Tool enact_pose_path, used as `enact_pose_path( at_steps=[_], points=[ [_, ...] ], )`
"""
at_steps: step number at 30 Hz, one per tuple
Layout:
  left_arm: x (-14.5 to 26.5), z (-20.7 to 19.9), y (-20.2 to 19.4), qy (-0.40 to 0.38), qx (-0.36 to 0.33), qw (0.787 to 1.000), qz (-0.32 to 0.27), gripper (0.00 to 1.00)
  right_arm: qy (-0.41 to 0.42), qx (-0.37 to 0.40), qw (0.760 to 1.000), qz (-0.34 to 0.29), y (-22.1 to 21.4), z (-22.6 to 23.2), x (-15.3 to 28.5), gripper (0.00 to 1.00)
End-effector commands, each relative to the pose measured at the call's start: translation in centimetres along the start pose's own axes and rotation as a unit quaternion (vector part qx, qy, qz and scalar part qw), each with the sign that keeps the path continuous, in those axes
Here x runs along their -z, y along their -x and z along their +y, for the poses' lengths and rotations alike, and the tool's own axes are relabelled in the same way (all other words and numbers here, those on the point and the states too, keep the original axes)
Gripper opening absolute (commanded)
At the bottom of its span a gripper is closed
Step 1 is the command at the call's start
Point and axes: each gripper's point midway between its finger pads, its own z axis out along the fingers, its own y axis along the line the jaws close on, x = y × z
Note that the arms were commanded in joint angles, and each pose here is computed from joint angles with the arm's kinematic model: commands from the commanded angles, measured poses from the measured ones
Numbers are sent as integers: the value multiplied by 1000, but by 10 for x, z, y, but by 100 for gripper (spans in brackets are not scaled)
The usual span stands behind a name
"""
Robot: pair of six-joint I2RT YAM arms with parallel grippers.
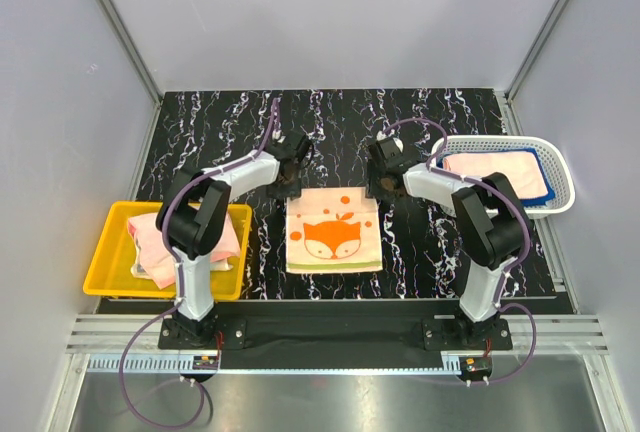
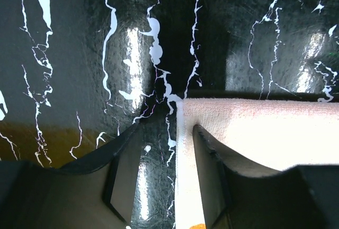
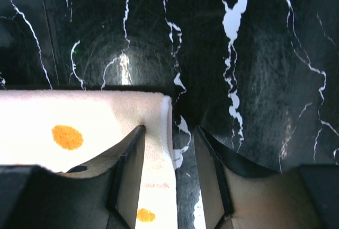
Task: Fold and stack the towels
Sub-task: Fold the towel
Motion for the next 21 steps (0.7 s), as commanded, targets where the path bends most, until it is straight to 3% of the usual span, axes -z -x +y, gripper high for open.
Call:
enact_pose_path(
  at_steps=[1,11,21],
  points=[
    [4,-4,24,-9,8,999,-35,48,7,4,999,-41,28,3,-3,49],
    [15,-19,38,-72,38,995,-66,47,56,-7,996,-71,41,12,-2,47],
    [4,-16,39,-80,52,994,-57,45,50,-6,998,-47,29,9,-15,39]
  ],
)
